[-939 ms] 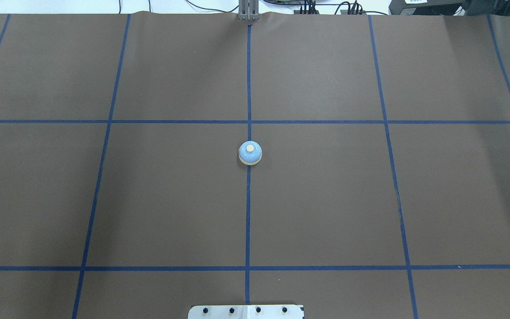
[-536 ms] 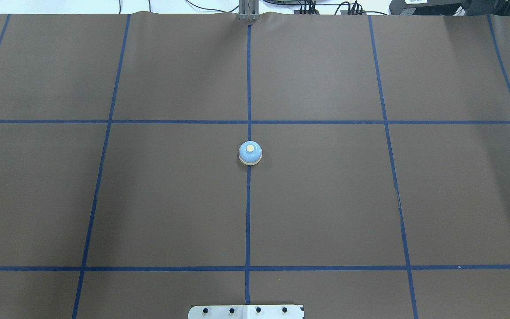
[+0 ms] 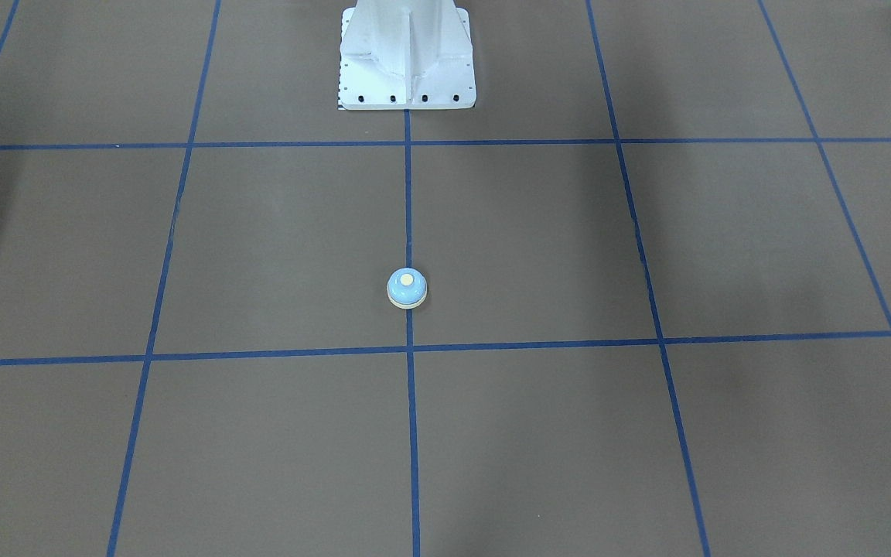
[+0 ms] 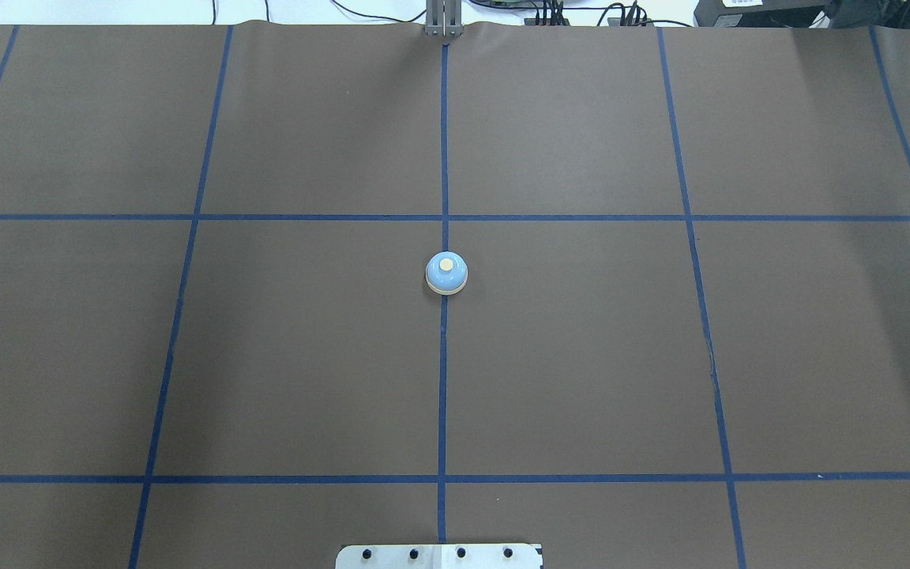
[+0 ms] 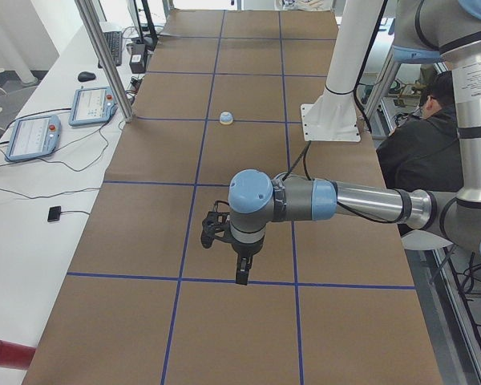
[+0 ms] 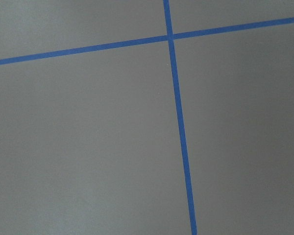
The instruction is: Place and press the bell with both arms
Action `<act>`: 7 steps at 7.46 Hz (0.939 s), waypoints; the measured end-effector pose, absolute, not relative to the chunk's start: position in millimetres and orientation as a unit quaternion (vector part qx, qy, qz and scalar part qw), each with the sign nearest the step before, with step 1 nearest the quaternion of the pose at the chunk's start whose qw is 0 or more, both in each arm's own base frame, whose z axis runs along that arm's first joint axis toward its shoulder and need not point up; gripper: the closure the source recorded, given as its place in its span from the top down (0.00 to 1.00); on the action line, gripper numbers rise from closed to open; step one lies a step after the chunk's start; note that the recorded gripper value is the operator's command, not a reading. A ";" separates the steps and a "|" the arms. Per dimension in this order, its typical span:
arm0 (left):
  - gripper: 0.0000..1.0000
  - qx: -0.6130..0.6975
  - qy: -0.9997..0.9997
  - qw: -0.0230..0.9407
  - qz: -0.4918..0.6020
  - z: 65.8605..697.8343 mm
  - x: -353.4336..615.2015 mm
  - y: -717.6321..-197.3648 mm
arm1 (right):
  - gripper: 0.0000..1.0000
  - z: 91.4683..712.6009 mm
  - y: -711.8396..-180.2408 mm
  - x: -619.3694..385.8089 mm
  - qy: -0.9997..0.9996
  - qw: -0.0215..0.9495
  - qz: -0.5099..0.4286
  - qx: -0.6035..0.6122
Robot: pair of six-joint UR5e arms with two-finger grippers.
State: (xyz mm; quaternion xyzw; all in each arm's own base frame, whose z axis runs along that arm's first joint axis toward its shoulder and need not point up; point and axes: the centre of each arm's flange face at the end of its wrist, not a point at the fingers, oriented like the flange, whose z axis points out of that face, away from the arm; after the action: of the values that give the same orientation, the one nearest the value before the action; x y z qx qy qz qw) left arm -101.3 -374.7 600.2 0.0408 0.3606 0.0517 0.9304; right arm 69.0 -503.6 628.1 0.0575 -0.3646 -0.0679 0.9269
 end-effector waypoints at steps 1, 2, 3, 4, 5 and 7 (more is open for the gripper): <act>1.00 0.041 0.361 0.930 0.051 600.3 -101.3 -374.6 | 1.00 627.9 -503.6 68.9 -0.365 0.927 -0.068 0.058; 1.00 0.041 0.361 0.930 0.051 600.3 -101.3 -374.5 | 1.00 627.9 -503.6 68.8 -0.365 0.927 -0.068 0.057; 1.00 0.041 0.361 0.930 0.051 600.3 -101.3 -374.5 | 1.00 627.9 -503.5 68.8 -0.365 0.927 -0.068 0.057; 1.00 0.041 0.361 0.930 0.051 600.3 -101.2 -374.4 | 1.00 627.9 -503.5 68.8 -0.365 0.927 -0.067 0.057; 1.00 0.041 0.361 0.930 0.052 600.3 -101.2 -374.4 | 1.00 627.7 -503.7 68.5 -0.366 0.927 -0.065 0.056; 1.00 0.041 0.361 0.930 0.052 600.3 -101.2 -374.5 | 1.00 623.1 -504.8 67.0 -0.367 0.927 -0.053 0.054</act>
State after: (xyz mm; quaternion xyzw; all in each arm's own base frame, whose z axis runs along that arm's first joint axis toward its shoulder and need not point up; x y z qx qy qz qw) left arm -101.2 -374.5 600.3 0.0413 0.3611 0.0523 0.9301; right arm 67.0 -504.8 623.1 0.0544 -0.3666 -0.0526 0.9273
